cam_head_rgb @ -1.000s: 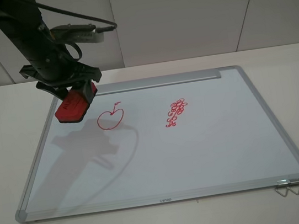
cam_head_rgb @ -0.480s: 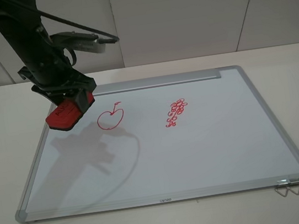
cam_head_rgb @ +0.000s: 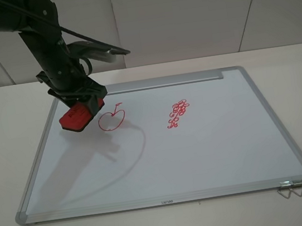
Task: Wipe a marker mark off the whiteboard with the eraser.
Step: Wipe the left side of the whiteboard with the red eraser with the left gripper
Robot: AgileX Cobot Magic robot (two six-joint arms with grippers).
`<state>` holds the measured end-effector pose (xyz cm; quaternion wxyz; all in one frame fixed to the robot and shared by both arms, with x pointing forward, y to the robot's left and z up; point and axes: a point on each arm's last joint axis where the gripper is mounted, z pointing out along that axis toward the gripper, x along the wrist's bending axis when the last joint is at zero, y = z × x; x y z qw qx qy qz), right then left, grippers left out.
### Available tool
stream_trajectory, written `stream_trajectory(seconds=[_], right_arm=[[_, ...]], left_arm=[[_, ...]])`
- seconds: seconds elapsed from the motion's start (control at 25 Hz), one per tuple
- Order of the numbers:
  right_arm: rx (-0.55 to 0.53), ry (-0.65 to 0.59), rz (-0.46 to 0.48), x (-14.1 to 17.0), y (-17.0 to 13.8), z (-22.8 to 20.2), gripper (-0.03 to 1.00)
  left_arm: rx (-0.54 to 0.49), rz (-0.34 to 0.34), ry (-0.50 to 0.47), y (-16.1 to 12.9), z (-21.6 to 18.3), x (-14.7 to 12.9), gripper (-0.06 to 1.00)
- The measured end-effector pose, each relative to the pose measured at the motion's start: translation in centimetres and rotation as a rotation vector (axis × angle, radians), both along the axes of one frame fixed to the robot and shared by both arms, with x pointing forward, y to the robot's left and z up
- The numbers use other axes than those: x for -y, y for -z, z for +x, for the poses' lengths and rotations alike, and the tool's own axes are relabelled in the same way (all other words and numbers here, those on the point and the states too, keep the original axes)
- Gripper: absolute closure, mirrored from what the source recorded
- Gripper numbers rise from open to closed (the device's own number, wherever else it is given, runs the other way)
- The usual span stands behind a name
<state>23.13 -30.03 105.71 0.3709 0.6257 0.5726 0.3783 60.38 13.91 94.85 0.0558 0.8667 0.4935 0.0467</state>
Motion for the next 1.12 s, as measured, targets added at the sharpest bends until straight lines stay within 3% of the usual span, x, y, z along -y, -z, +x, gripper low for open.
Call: stream_trajectory(seconds=[1.12], right_arm=[[0.000, 0.000, 0.000, 0.0, 0.0, 0.0, 0.24]], left_arm=[[-0.052, 0.026, 0.013, 6.6, 3.1, 0.9, 0.37]])
